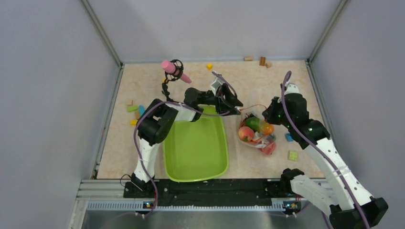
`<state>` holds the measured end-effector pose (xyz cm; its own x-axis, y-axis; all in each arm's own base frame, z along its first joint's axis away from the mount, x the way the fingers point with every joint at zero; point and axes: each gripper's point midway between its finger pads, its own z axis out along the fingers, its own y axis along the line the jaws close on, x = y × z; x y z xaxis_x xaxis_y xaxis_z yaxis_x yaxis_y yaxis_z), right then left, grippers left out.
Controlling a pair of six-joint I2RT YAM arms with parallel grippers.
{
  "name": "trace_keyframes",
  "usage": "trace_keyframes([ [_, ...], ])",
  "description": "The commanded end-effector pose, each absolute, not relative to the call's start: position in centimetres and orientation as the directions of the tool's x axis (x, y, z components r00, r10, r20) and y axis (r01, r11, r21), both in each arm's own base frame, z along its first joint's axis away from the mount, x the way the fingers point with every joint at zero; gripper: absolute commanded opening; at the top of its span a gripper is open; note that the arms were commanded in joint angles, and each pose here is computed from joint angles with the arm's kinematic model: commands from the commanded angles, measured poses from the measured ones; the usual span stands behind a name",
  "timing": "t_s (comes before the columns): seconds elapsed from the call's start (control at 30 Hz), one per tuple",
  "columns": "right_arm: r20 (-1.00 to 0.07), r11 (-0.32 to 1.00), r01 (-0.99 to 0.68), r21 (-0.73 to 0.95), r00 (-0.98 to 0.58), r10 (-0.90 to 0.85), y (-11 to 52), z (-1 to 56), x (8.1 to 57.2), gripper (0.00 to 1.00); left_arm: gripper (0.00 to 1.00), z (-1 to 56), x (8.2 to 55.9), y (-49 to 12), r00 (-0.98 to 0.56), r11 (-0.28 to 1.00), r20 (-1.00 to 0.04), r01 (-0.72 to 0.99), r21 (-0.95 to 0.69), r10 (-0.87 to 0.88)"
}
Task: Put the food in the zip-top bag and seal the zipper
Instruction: Zip the zipper food storage bag at the center of the board.
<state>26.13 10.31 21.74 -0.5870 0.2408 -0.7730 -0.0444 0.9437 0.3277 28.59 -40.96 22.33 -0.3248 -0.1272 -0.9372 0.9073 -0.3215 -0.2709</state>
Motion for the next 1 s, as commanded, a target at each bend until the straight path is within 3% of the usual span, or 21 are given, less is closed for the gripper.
trace_keyframes([
  [0.0,-0.788,0.93,-0.047,0.364,-0.548,0.281,10.3,23.8,26.3,0.0,0.6,22.8,28.1,-40.9,-0.243,-0.315,-0.95,0.933,-0.173,-0.197],
  [0.4,-0.775,0.918,-0.006,0.398,-0.537,0.333,10.0,23.7,25.8,0.0,0.6,22.5,27.1,-41.1,-0.252,-0.317,-0.948,0.931,-0.182,-0.194],
  [0.5,-0.769,0.912,-0.006,0.409,-0.541,0.341,10.1,23.6,25.8,0.0,0.52,22.6,26.9,-41.2,-0.248,-0.317,-0.948,0.932,-0.177,-0.198],
  [0.63,-0.772,0.91,-0.009,0.414,-0.534,0.346,10.1,23.8,25.7,0.0,0.35,22.8,27.0,-41.4,-0.257,-0.315,-0.945,0.931,-0.185,-0.204],
  [0.8,-0.762,0.91,-0.011,0.414,-0.551,0.34,10.3,23.2,25.6,0.0,0.33,23.5,26.9,-41.3,-0.252,-0.313,-0.944,0.933,-0.178,-0.215],
  [0.87,-0.76,0.91,-0.009,0.413,-0.555,0.339,10.3,23.0,25.6,0.0,0.28,23.8,26.8,-41.2,-0.248,-0.308,-0.943,0.935,-0.173,-0.222],
  [0.97,-0.76,0.912,-0.003,0.409,-0.555,0.339,10.1,22.9,25.5,0.0,0.0,24.4,26.7,-41.0,-0.246,-0.299,-0.94,0.939,-0.17,-0.235],
])
